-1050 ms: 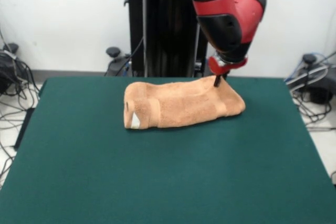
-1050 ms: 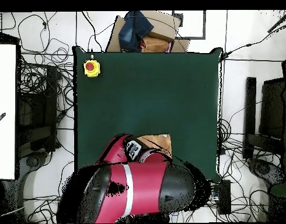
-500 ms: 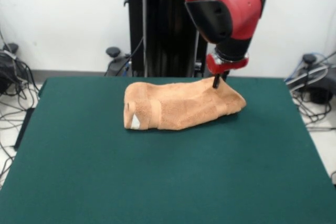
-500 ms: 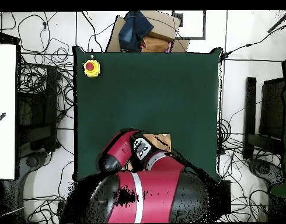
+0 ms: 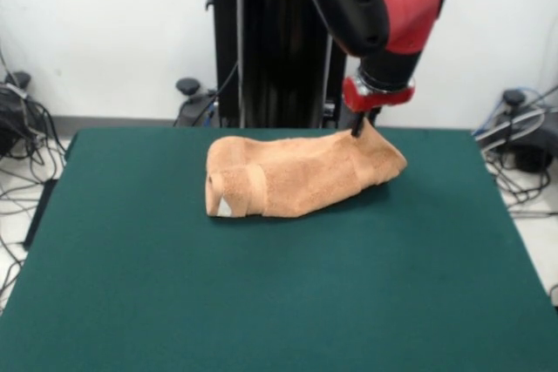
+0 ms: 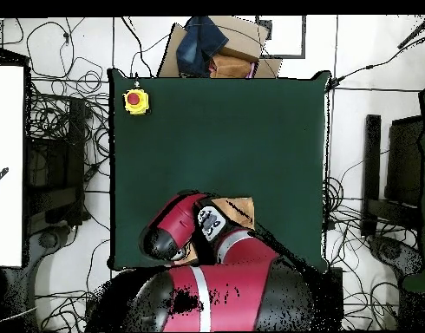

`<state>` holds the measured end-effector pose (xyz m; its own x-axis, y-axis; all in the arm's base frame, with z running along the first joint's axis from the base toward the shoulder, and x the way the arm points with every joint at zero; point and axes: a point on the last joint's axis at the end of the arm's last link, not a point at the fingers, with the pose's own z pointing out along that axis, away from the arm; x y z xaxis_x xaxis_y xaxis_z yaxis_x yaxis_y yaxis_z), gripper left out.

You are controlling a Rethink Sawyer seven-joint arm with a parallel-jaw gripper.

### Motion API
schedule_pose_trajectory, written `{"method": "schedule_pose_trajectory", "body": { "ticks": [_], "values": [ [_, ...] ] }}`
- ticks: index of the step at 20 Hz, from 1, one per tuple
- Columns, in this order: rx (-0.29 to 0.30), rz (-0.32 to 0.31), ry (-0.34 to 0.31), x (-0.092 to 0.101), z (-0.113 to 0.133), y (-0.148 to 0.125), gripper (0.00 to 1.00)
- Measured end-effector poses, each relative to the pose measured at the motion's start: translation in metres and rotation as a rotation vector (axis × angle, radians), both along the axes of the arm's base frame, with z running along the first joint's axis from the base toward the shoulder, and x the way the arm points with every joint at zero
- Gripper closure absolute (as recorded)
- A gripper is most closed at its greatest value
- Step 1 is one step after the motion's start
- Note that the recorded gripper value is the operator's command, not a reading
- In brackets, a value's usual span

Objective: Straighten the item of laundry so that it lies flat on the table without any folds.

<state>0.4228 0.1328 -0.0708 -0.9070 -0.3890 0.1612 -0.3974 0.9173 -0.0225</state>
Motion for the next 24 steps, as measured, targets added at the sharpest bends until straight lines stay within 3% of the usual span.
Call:
{"method": "schedule_pose_trajectory", "body": {
  "ticks": [11, 24],
  "values": [
    [-0.018, -0.05, 0.027, 0.011, 0.011, -0.004, 1.0],
    [-0.007, -0.049, 0.055, 0.013, 0.015, 0.013, 1.0]
  ]
}}
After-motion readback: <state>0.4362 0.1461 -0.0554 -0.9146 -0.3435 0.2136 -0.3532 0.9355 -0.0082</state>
